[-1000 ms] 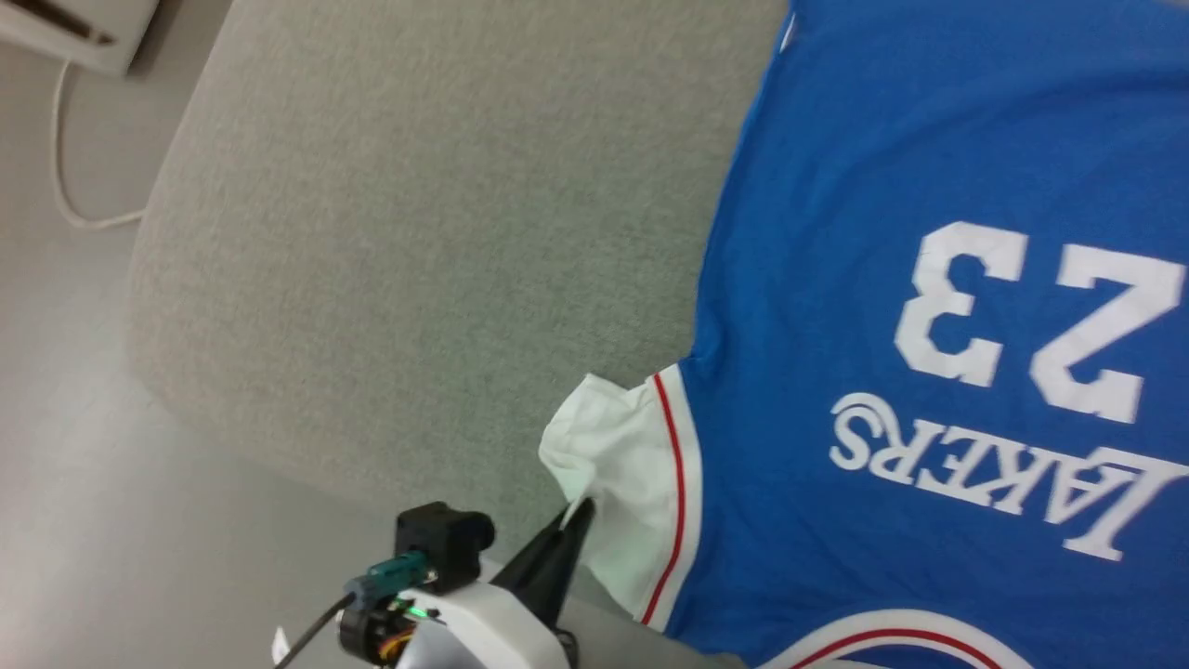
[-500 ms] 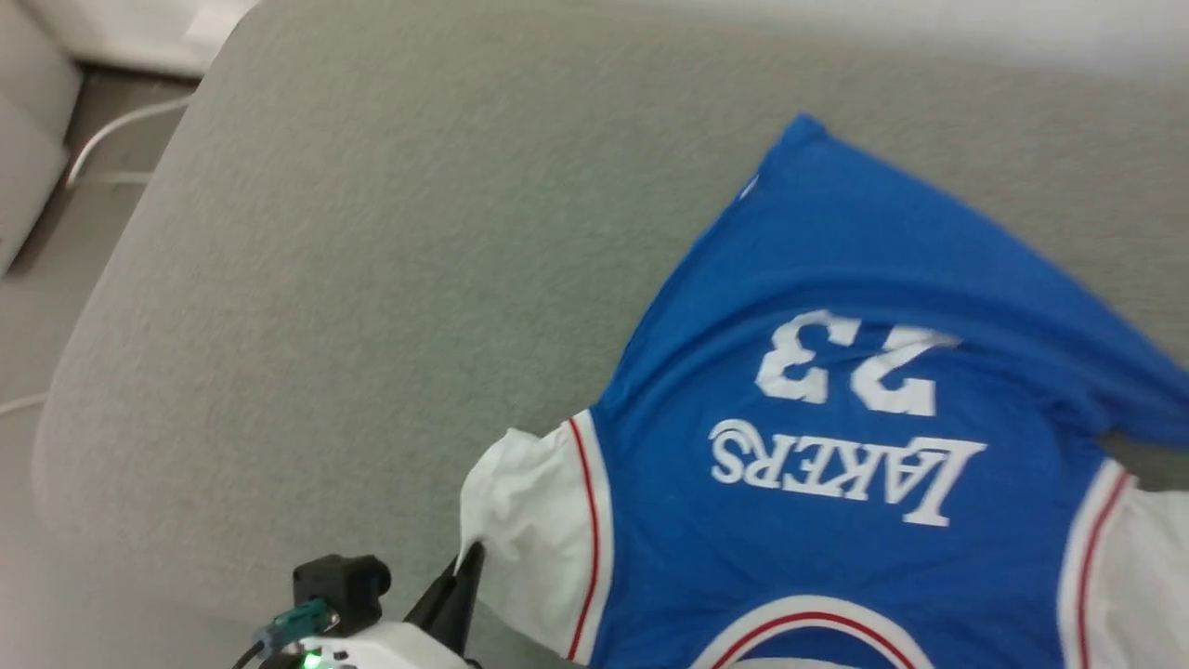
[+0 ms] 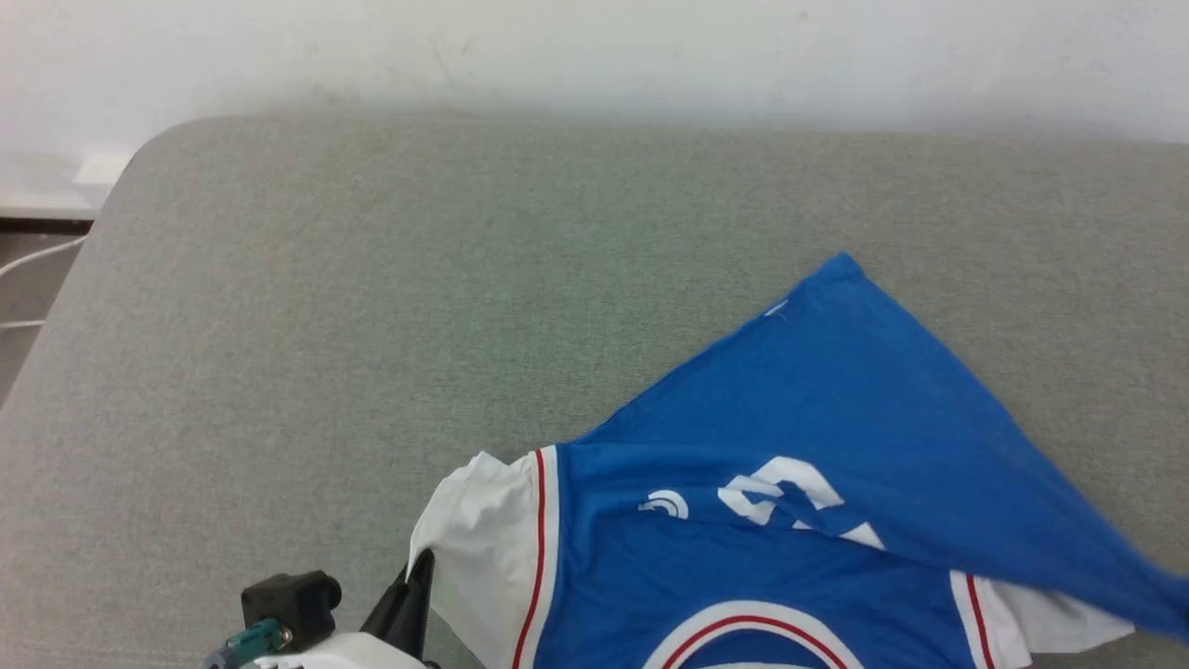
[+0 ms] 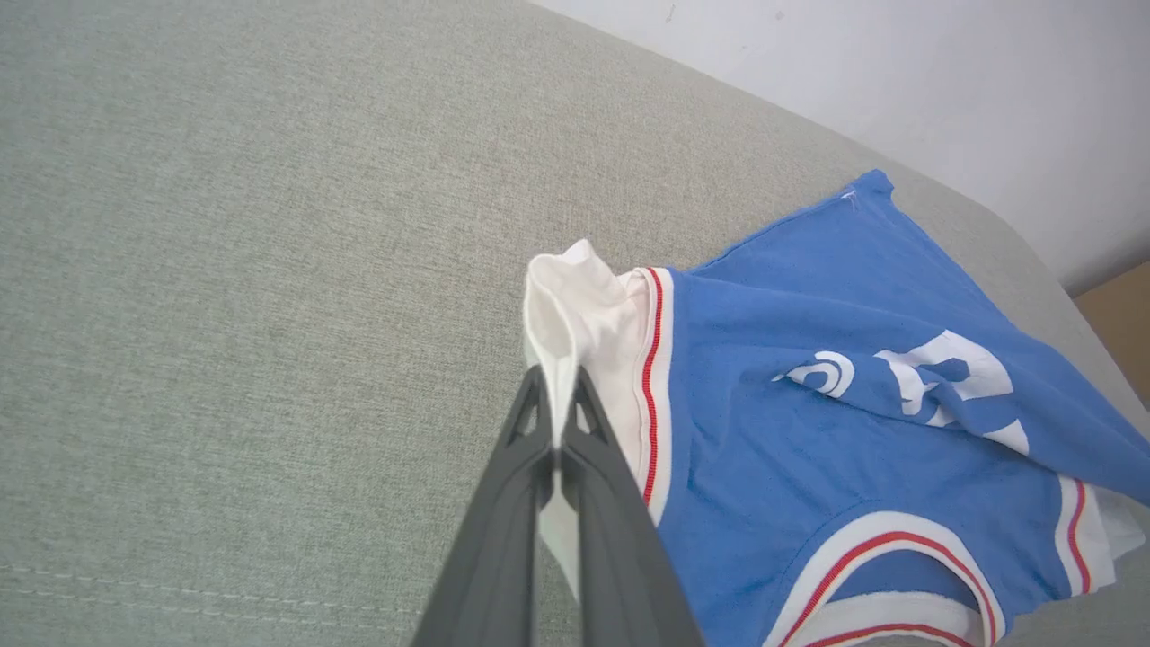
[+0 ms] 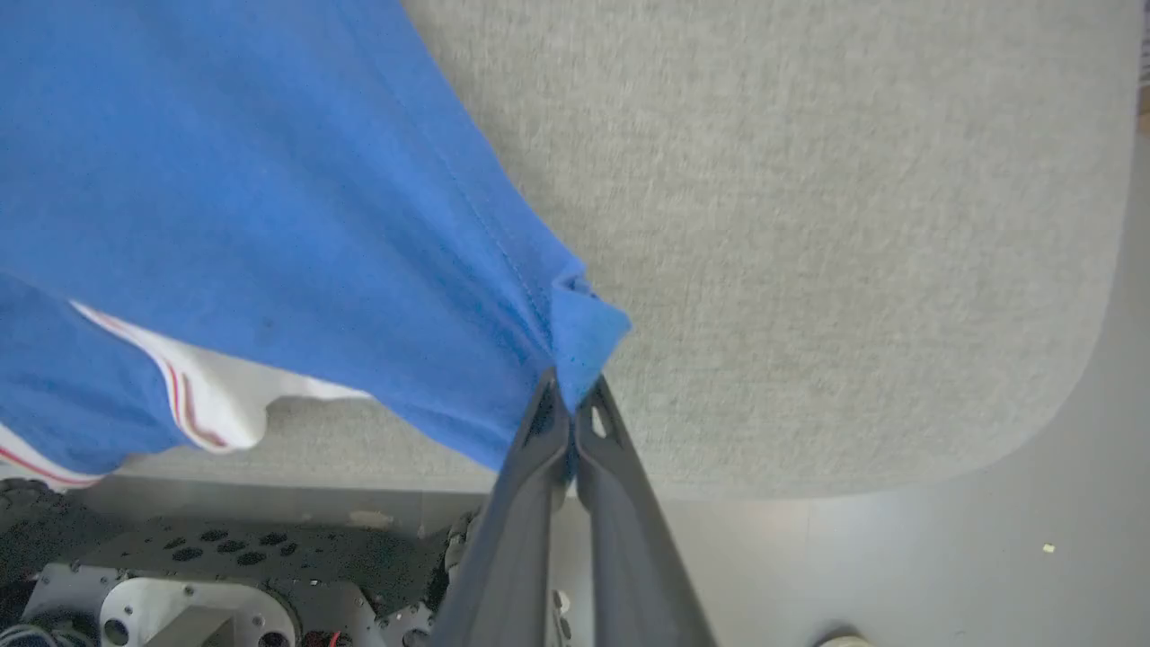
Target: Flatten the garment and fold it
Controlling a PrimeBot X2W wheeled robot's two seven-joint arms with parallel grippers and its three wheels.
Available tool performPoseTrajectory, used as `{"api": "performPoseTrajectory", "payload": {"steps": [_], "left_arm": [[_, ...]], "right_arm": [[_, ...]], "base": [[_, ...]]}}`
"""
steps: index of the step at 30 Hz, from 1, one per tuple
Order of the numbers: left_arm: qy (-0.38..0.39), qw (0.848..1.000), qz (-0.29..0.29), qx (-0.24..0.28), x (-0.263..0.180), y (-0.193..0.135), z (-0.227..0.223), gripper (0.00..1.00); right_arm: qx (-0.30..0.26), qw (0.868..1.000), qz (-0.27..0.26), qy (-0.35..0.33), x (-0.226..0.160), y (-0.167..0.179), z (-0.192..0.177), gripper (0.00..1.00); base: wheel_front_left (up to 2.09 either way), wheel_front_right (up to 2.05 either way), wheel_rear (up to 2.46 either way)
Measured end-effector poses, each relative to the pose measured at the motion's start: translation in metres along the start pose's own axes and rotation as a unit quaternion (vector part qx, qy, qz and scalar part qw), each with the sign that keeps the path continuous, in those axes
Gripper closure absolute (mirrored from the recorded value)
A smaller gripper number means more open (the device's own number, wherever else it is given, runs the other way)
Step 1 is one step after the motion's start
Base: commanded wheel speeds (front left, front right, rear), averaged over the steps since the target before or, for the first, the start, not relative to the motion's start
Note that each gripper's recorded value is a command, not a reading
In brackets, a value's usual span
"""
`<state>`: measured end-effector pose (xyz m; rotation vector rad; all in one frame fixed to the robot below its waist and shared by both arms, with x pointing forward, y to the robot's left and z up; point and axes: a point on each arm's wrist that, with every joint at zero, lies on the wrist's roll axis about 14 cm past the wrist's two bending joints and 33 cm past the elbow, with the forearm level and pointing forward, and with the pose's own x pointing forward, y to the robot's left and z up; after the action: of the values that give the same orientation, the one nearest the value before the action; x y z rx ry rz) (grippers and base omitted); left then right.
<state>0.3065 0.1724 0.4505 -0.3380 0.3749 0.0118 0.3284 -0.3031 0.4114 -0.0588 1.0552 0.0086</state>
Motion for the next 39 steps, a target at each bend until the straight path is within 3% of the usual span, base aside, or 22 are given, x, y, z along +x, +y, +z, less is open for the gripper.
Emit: {"api": "performPoseTrajectory", "payload": {"steps": [7, 8, 9, 15, 19, 23, 29, 39], "left_arm": [[0.005, 1.000, -0.007, -0.003, 0.006, -0.007, -0.004, 1.00], [0.006, 1.000, -0.007, -0.004, 0.007, -0.007, -0.005, 1.00], [0.008, 1.000, -0.007, -0.005, 0.007, -0.008, -0.006, 1.00], [0.002, 1.000, -0.006, -0.004, 0.011, -0.009, -0.002, 1.00], [-0.018, 1.000, -0.007, 0.005, 0.015, -0.011, 0.010, 1.00], [-0.031, 0.999, -0.009, 0.001, 0.018, -0.017, 0.019, 1.00], [-0.036, 0.999, -0.002, -0.011, 0.022, -0.020, 0.023, 1.00], [-0.024, 0.999, 0.026, -0.015, 0.029, -0.011, 0.015, 1.00]], "right_arm": [[0.001, 0.999, 0.005, 0.043, 0.001, 0.013, -0.033, 1.00], [-0.004, 0.999, 0.004, 0.039, 0.002, 0.014, -0.030, 0.67], [-0.010, 0.999, 0.003, 0.033, 0.002, 0.014, -0.025, 0.00], [-0.067, 0.997, 0.019, -0.042, -0.001, 0.033, 0.042, 0.00], [-0.120, 0.986, 0.040, -0.111, -0.006, 0.058, 0.107, 0.00], [-0.157, 0.976, 0.066, -0.136, 0.003, 0.089, 0.150, 0.00], [-0.190, 0.970, 0.092, -0.120, 0.036, 0.127, 0.187, 0.00], [-0.245, 0.965, 0.087, -0.028, 0.112, 0.154, 0.193, 0.00]], "base": [[0.00, 0.00, 0.00], [0.00, 0.00, 0.00], [0.00, 0.00, 0.00], [0.00, 0.00, 0.00], [0.00, 0.00, 0.00], [0.00, 0.00, 0.00], [0.00, 0.00, 0.00], [0.00, 0.00, 0.00]]}}
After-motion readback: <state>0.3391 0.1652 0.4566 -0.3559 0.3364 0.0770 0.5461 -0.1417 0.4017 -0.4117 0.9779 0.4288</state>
